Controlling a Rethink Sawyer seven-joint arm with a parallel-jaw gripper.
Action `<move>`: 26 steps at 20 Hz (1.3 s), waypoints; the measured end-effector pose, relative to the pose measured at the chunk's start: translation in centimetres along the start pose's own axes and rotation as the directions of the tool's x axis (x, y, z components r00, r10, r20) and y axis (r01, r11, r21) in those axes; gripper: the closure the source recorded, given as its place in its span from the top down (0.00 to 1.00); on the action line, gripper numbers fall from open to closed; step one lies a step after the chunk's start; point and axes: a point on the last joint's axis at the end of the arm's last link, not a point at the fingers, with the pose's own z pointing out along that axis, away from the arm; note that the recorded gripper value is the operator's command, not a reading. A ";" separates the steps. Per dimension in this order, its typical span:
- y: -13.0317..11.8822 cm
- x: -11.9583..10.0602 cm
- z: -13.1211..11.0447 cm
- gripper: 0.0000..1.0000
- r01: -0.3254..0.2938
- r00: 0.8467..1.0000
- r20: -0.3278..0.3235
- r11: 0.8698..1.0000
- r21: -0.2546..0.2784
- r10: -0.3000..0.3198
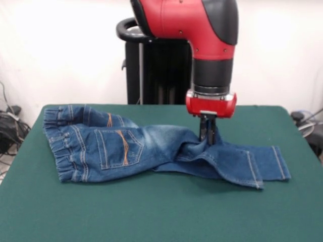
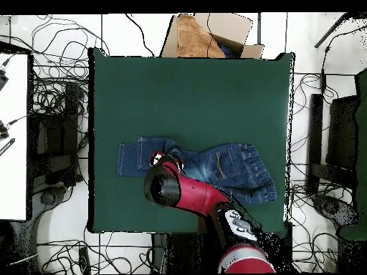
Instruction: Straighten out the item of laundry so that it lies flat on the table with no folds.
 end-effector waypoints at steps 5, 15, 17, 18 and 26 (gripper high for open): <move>-0.2 -1.8 -1.3 0.00 -0.017 1.000 0.003 1.000 -0.001 0.017; 0.2 -6.0 -3.1 0.00 -0.075 0.995 0.067 0.997 -0.010 0.076; 0.6 -6.6 -3.0 0.00 -0.091 0.993 0.075 0.996 -0.012 0.092; 0.9 -6.8 -2.9 0.00 -0.095 0.992 0.079 0.995 -0.013 0.096; 5.9 -8.0 -0.8 0.00 -0.127 0.975 0.177 0.991 -0.037 0.132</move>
